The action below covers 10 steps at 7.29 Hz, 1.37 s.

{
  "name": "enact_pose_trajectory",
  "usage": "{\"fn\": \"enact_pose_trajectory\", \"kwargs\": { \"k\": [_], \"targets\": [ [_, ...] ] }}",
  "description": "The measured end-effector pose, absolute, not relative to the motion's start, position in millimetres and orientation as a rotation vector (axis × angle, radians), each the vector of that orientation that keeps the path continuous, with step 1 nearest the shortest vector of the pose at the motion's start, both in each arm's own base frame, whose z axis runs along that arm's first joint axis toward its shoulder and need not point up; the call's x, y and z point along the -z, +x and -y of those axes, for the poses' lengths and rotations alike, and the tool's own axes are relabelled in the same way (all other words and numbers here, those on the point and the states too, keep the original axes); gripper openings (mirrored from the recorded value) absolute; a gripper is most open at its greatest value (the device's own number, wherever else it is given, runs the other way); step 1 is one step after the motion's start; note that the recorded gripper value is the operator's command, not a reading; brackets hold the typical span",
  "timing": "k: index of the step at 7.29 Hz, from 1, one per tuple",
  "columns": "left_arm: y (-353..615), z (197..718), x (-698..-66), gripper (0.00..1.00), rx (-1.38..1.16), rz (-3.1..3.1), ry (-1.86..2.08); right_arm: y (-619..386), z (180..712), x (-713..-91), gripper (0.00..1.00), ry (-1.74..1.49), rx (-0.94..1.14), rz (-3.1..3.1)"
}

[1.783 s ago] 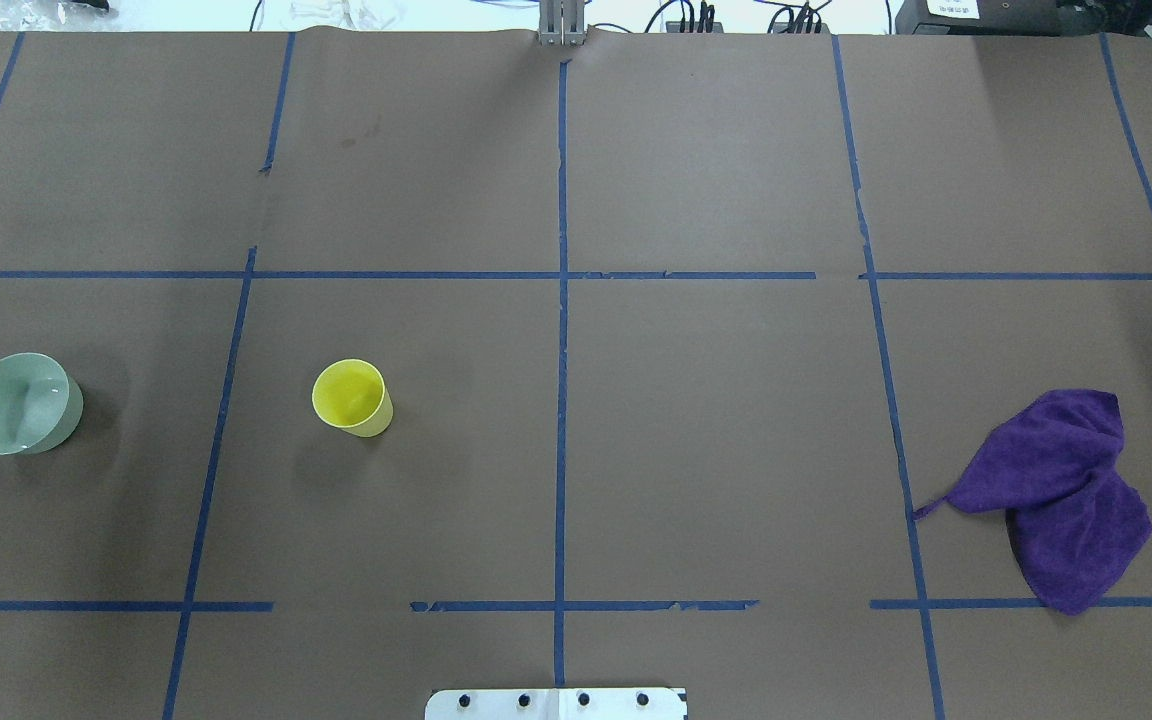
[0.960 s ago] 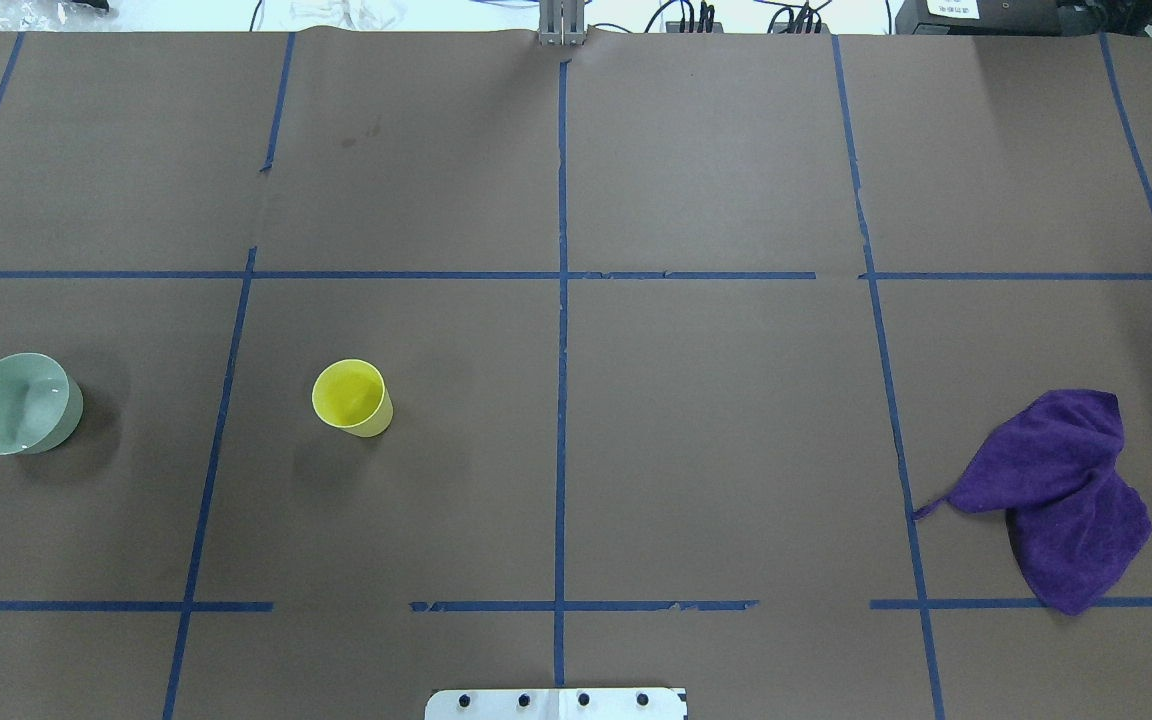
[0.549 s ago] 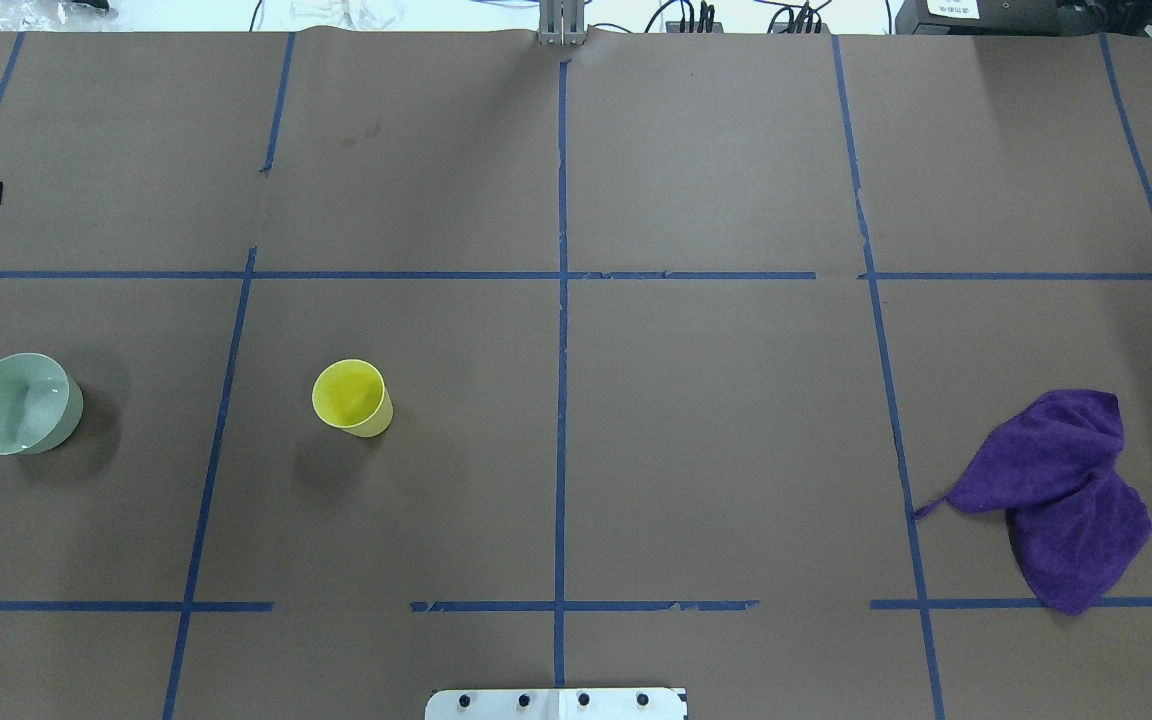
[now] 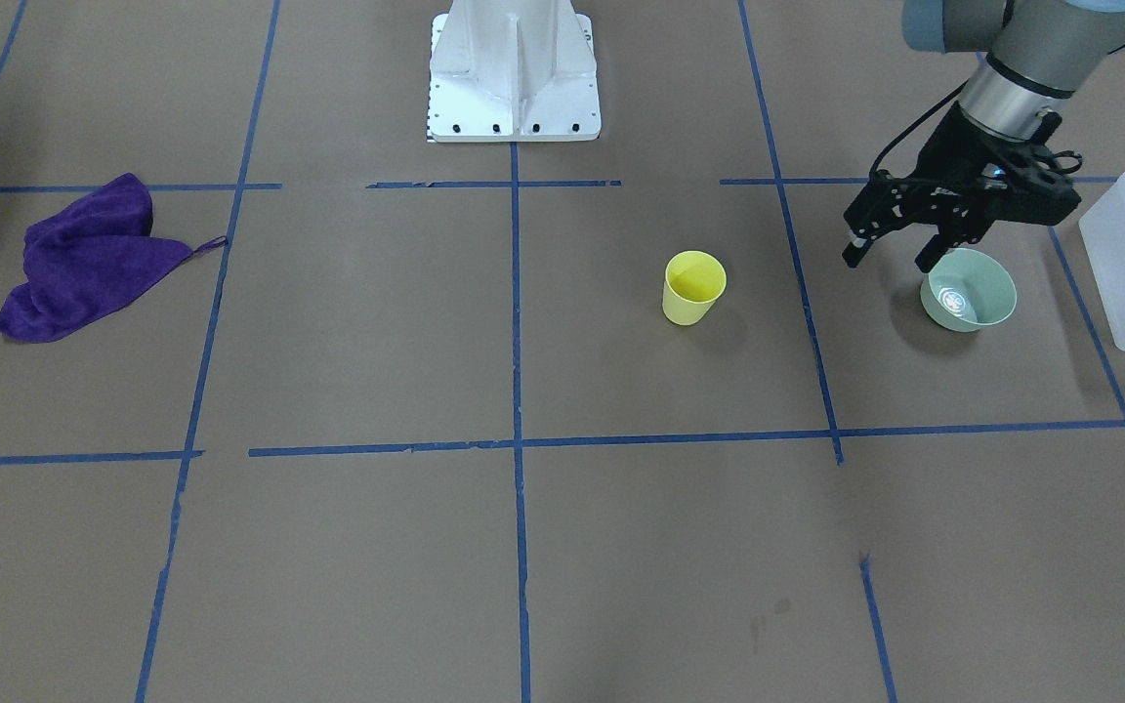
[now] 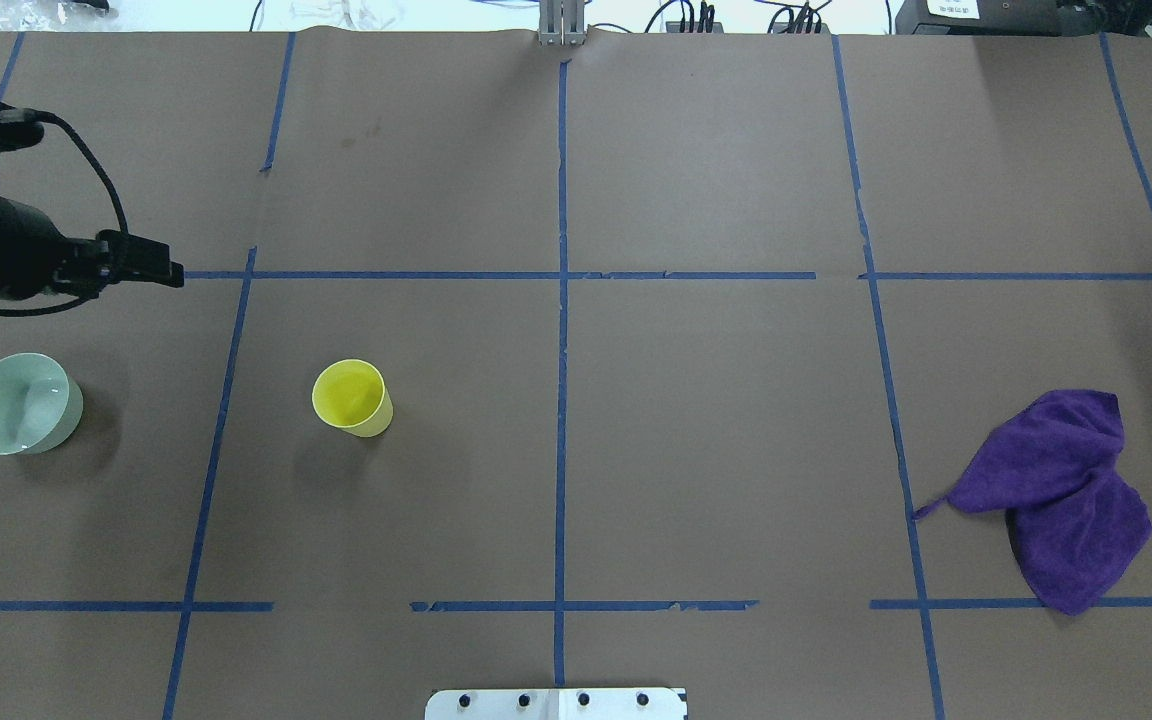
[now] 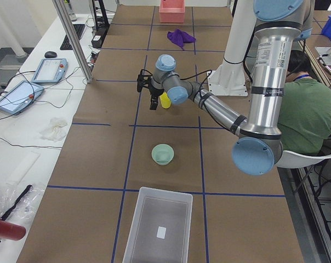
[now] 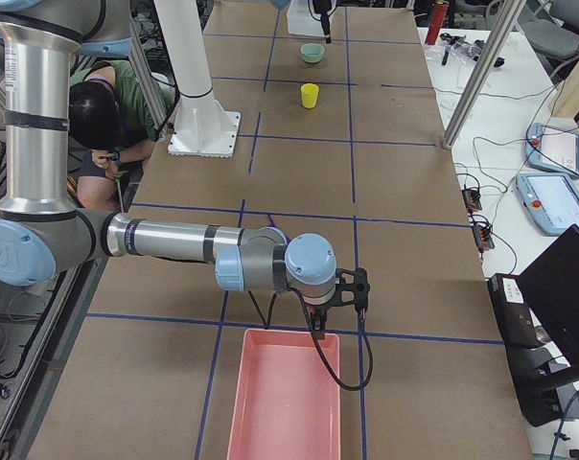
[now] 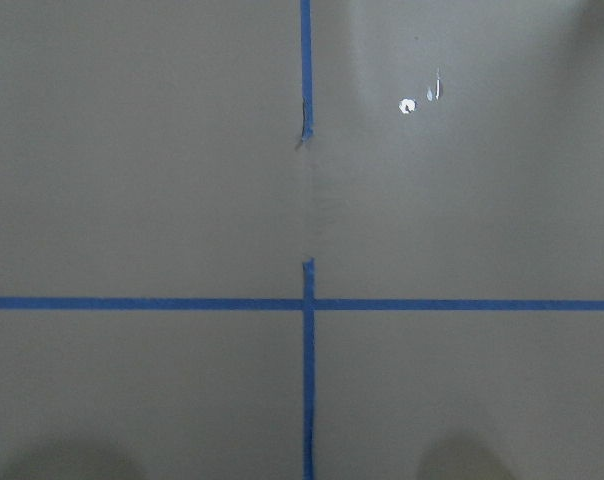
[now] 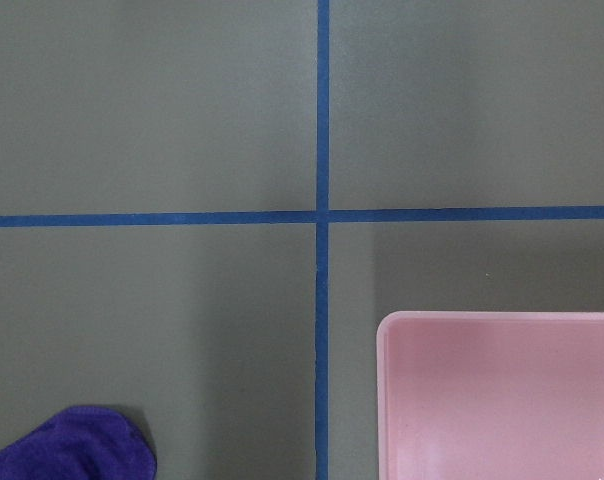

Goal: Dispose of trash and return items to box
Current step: 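Reach the left gripper down to the yellow cup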

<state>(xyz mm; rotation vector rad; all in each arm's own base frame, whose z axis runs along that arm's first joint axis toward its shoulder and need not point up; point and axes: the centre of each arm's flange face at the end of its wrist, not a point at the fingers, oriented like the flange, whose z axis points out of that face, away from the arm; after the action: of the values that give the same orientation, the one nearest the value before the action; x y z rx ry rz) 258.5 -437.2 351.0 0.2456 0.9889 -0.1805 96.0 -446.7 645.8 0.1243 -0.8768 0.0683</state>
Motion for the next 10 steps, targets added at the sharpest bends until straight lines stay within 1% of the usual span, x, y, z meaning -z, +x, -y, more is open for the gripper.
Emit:
{"fn": "enact_pose_trajectory", "kwargs": {
  "k": [4, 8, 9, 10],
  "targets": [
    [387.8, 394.9, -317.1, 0.96, 0.210, -0.905, 0.196, 93.6, 451.5, -636.5, 1.00, 0.133, -0.066, 0.917],
    [425.7, 394.7, -329.4, 0.89, 0.202, -0.854, 0.169, 92.6, 453.2, -627.0, 1.00, 0.113, -0.126, 0.940],
    [433.4, 389.7, -331.1, 0.51, 0.190, -0.852, 0.158, 92.5, 453.2, -626.1, 1.00, 0.113, -0.128, 0.943],
    [438.6, 385.7, -331.9, 0.07, 0.180, -0.852, 0.150, 92.4, 453.2, -626.0, 1.00, 0.112, -0.128, 0.944]
  ]
}}
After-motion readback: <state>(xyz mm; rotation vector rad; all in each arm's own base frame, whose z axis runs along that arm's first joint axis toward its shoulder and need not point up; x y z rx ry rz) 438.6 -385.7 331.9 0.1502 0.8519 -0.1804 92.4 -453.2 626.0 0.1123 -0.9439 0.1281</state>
